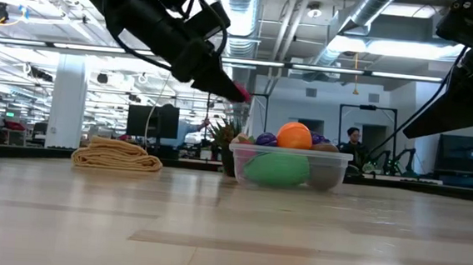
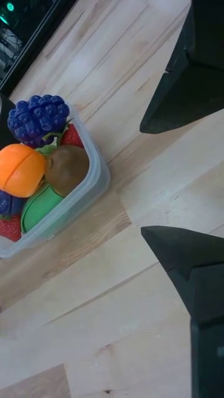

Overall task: Pick and placing Produce into tupperware
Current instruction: Put the red strawberry into the transparent container

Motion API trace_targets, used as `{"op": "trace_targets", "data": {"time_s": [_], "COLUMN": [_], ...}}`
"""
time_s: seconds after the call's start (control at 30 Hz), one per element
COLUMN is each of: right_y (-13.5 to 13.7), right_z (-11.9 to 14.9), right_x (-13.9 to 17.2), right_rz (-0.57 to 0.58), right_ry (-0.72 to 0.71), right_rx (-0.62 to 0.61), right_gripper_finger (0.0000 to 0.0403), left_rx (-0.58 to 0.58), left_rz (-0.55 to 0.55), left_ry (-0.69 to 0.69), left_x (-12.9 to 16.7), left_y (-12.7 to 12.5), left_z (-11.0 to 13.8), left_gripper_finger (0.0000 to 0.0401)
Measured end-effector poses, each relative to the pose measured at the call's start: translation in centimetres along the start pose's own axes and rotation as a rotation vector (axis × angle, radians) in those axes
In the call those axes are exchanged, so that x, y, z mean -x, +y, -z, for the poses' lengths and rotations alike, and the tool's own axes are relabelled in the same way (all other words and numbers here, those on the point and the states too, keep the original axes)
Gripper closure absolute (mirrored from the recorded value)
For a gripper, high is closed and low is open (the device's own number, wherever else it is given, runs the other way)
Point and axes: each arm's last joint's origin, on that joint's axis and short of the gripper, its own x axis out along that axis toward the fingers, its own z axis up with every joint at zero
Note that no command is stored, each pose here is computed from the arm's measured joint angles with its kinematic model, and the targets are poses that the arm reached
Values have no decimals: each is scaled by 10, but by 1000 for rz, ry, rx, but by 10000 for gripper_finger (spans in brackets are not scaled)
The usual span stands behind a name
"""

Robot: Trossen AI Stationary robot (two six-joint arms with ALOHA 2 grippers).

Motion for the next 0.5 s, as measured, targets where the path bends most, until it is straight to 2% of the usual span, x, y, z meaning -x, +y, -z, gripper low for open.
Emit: {"op": "trace_targets", "data": {"time_s": [0.23,0.5], "right_y": [0,1], "right_z": [0,0], "right_x": [0,0], "right_rz": [-1,-5], "right_ry": [-1,-2], "right_rx": [-3,-2], "right_gripper_finger": [152,152], "left_rx": [7,11], "left_rz": [-10,62], "left_ry": [-62,-141], "left_x": [0,-18], "left_y": [2,-5], "left_z": [-6,-1], "left_gripper_finger": [257,257]}}
